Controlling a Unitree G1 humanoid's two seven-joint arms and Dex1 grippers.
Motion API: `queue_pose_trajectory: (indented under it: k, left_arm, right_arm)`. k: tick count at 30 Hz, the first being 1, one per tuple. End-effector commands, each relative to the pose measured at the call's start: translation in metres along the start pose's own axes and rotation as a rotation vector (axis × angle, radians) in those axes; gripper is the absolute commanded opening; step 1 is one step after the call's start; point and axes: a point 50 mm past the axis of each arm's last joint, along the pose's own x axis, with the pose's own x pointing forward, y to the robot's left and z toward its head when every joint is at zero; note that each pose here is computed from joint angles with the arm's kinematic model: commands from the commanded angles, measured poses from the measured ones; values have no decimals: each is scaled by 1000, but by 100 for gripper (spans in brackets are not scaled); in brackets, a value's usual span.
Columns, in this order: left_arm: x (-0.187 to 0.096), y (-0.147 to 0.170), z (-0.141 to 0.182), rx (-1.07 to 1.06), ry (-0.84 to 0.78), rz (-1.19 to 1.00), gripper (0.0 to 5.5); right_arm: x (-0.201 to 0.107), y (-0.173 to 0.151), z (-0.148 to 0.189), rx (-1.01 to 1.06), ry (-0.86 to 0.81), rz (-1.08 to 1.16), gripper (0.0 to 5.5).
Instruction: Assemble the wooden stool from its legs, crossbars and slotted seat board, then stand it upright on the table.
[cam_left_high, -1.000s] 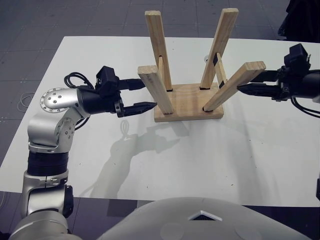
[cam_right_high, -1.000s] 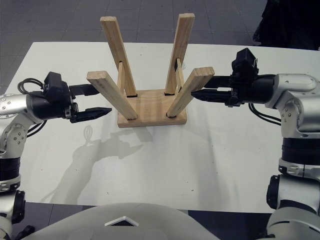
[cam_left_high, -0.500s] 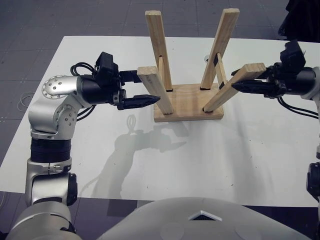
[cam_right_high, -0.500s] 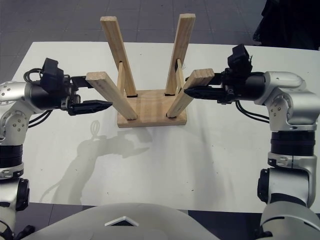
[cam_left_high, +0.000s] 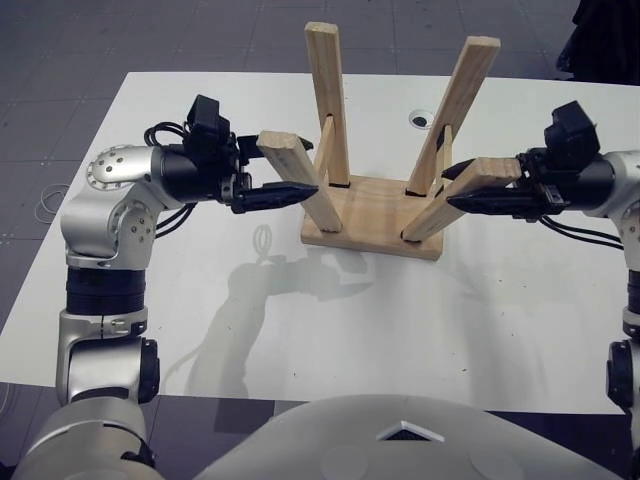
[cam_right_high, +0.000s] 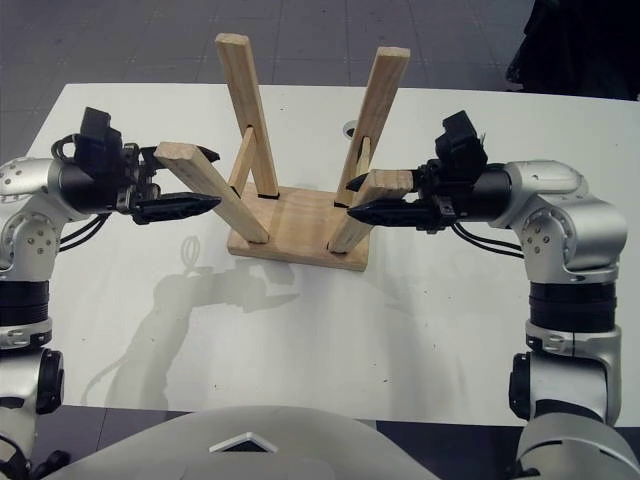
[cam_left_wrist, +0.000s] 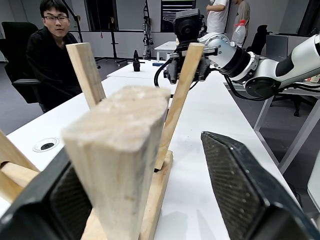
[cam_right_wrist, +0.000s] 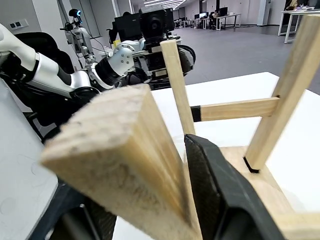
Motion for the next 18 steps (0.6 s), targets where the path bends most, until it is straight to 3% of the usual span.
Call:
queue_pose_trajectory:
  k: [1,16,18]
  left_arm:
    - [-6,-2,0,-8,27,16,330]
    - [-6,0,4,-16,19,-26,330]
    - [-5,1,4,-12,17,-22,302]
  right_arm:
    - [-9,-1,4,-18,27,-40,202]
    - [-14,-8,-4,8,34,-34,202]
    - [-14,-8,-5,6,40,-33,171]
